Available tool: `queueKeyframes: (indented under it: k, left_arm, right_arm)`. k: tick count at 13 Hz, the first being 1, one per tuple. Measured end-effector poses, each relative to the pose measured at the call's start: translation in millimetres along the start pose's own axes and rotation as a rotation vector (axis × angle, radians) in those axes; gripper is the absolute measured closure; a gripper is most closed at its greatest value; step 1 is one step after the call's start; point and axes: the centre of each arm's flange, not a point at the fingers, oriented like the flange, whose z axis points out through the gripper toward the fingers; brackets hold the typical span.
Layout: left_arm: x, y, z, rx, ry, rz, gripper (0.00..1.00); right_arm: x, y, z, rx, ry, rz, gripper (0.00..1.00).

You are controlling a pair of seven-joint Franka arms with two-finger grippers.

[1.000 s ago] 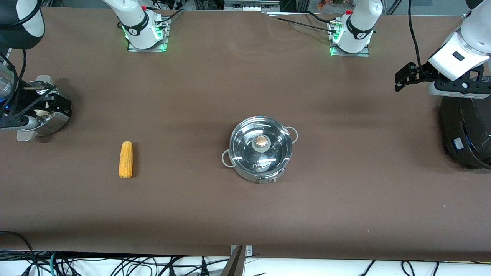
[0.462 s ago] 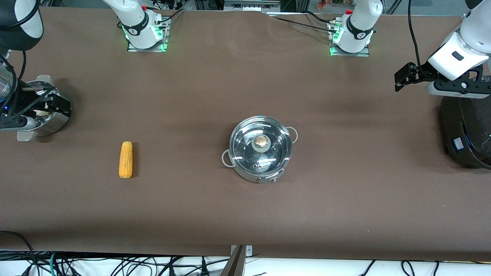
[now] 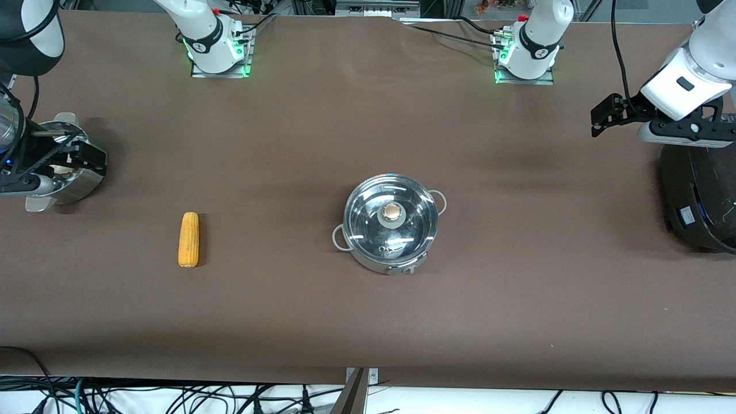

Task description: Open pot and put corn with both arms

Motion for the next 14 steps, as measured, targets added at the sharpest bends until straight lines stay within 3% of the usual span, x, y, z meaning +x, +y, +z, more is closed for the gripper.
queueKeyframes:
  k: [10, 14]
  left_arm:
    - [-1.1, 3.5, 0.8, 0.001, -0.010, 0.006, 0.00]
    - [-2.2, 29.1, 0.1, 0.005, -0.009, 0.011, 0.00]
  right_arm:
    - [-0.1, 0.6, 0.1, 0.001, 0.000, 0.002, 0.00]
    - [-0.1, 1.1, 0.1, 0.001, 0.000, 0.003, 0.00]
